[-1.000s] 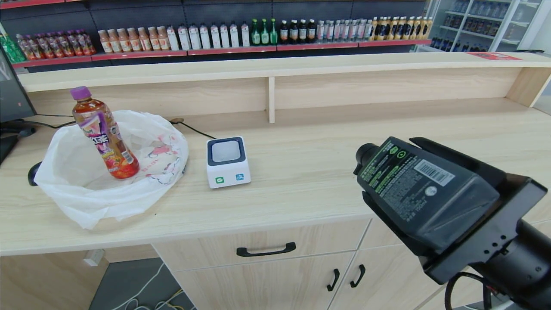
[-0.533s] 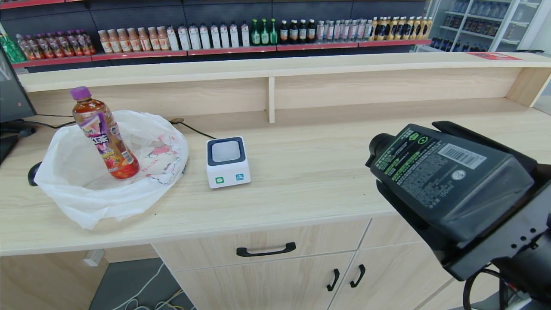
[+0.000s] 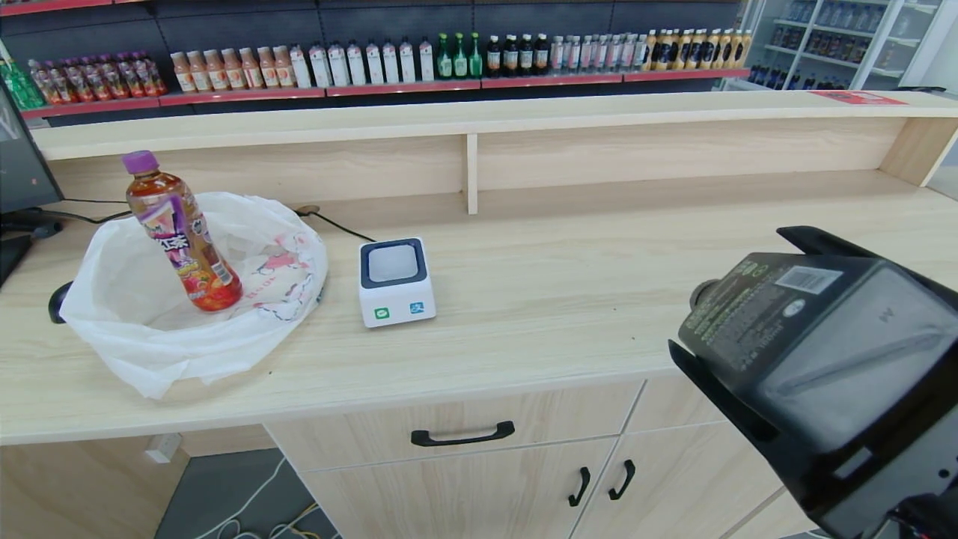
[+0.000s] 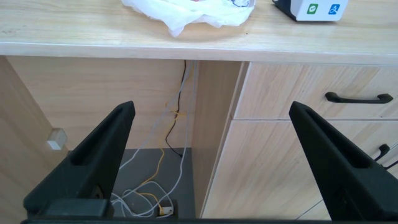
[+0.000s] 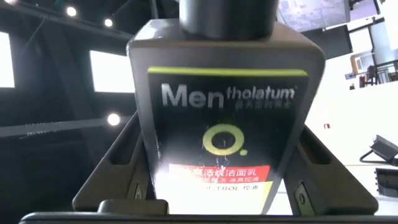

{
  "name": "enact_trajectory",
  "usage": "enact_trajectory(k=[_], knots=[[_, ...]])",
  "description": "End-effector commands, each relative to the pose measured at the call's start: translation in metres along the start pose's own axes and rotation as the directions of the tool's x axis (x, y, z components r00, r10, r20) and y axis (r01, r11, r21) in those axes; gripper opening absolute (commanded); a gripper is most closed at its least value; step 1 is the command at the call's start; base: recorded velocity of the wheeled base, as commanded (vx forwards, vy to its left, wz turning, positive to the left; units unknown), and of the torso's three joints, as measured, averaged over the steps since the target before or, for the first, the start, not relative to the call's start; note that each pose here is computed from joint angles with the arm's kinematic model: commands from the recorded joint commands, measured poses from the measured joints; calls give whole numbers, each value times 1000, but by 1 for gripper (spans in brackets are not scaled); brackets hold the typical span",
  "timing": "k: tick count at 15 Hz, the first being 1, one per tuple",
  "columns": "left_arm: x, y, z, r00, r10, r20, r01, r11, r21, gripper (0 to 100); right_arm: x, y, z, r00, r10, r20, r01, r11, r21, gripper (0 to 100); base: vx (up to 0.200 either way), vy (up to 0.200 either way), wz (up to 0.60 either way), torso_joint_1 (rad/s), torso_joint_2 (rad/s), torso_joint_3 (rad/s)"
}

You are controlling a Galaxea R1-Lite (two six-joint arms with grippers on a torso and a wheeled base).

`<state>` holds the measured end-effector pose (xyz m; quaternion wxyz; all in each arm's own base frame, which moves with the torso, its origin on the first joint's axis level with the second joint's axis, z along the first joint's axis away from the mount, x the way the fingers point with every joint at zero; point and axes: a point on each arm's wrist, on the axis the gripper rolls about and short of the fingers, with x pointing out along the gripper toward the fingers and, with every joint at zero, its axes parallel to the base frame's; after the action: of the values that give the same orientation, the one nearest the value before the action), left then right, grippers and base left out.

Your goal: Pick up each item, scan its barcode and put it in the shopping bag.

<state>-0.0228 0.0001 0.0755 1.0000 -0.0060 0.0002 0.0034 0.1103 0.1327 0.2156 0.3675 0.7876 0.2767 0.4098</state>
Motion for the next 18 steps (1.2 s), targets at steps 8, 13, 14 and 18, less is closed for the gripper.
enact_trajectory(k=[8, 13, 14, 18], knots=[[0, 0, 0, 1000, 1, 0, -1, 1000, 0, 100, 0, 3, -2, 999, -5, -41, -1, 990, -139, 0, 0, 0, 0, 0, 0, 0], [0, 0, 0, 1000, 1, 0, -1, 1000, 0, 100, 3, 3, -2, 998, -10, -57, -11, 929, -370, 0, 0, 0, 0, 0, 0, 0], [0, 0, 0, 1000, 1, 0, -1, 1000, 0, 100, 3, 3, -3, 995, -28, -91, -17, 889, -457, 0, 0, 0, 0, 0, 0, 0], [0, 0, 0, 1000, 1, 0, -1, 1000, 0, 100, -7, -12, 1, 972, -156, -177, -19, 696, -718, 0, 0, 0, 0, 0, 0, 0]])
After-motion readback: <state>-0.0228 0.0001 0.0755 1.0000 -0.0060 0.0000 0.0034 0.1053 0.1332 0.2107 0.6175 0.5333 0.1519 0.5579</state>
